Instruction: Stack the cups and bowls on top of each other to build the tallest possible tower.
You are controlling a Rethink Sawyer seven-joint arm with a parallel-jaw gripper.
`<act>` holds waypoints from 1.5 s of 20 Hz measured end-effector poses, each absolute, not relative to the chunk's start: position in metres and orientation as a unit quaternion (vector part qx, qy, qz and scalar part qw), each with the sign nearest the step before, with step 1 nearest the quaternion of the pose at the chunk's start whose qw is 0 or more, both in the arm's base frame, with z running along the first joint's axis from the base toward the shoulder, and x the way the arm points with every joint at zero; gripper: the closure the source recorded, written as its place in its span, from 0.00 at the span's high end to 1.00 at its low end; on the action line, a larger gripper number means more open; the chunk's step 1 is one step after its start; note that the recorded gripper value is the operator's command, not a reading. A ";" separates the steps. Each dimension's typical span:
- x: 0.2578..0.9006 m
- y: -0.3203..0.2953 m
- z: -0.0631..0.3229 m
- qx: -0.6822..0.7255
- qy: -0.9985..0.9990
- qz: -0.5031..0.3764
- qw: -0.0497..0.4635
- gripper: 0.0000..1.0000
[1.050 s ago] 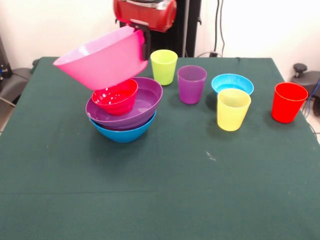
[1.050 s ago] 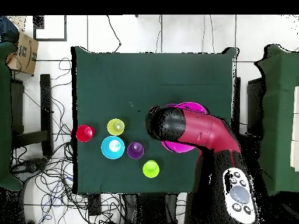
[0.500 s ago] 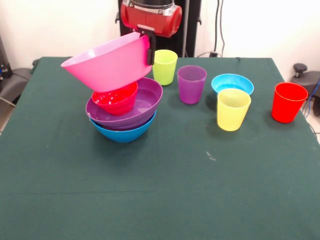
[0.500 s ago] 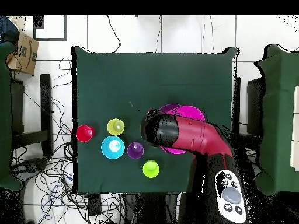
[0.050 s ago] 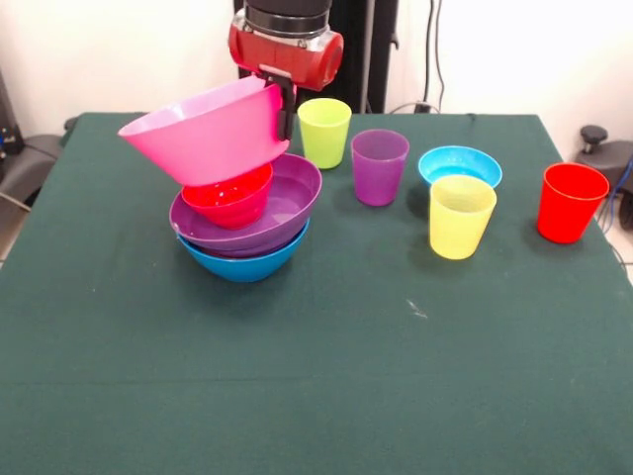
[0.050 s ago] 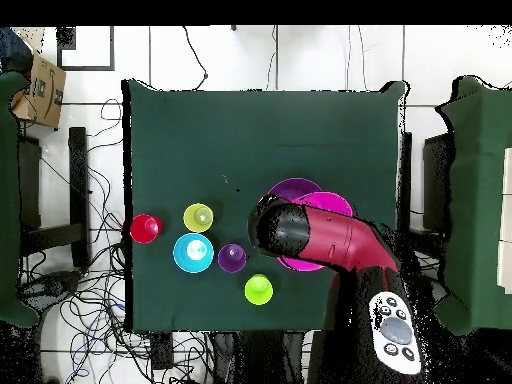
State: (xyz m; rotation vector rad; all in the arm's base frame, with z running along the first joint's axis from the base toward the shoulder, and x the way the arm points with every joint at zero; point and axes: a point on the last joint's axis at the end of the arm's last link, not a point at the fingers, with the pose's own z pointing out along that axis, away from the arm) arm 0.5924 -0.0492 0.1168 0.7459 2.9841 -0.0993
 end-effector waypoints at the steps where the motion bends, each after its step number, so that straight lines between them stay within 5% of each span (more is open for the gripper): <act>1: 0.592 -0.049 0.116 0.242 0.969 -0.032 0.032 0.00; 30: 0.574 -0.042 0.076 0.240 0.970 -0.028 0.036 0.00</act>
